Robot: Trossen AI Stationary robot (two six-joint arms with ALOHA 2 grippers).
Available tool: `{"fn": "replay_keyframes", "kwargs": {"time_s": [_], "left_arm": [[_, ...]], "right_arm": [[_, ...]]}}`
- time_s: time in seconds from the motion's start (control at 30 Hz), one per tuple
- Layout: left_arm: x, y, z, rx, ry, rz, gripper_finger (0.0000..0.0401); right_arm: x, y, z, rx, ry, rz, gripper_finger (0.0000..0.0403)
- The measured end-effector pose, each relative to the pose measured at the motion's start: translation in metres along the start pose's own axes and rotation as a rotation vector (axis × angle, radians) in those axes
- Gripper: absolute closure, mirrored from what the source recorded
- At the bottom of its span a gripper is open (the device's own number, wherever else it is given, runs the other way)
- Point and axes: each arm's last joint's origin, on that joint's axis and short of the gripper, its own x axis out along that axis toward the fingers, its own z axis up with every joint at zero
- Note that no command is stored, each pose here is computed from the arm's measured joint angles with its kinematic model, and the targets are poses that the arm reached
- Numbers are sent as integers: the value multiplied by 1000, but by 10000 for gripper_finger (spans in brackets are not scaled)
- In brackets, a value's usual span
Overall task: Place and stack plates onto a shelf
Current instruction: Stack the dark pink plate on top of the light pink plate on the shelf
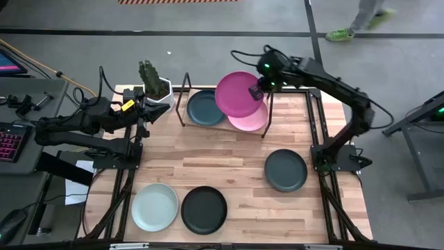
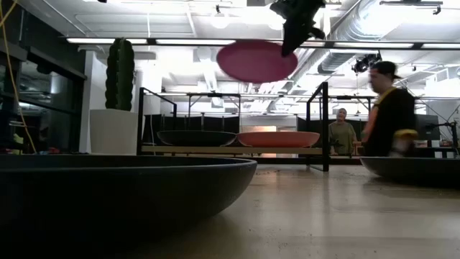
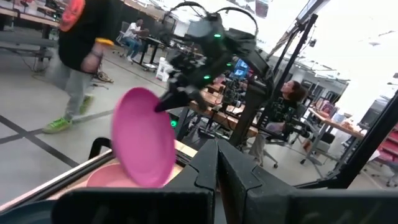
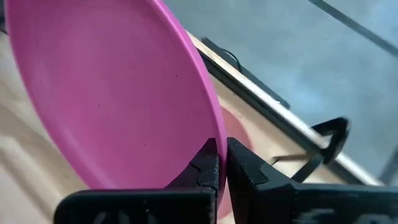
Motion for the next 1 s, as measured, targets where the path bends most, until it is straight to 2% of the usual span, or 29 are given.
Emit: {"fn": "replay_keyframes", "kwargs": {"time_s": [0.17, 0.27, 0.53, 0.77, 1.0], "left_arm": [[0, 0, 0, -16, 0, 0, 401], [0, 0, 0, -33, 0, 0, 401], [0, 0, 0, -33, 0, 0, 401], [0, 0, 0, -34, 0, 0, 401], [0, 0, 0, -36, 0, -1, 401]], "right_arm": [[32, -1, 20, -145, 111, -58, 403], [51, -2, 24, -233, 201, -100, 403], [89, 2, 26, -444, 327, -98, 403], [111, 2, 21, -515, 410, -103, 403], [120, 2, 18, -528, 454, -100, 403]]}}
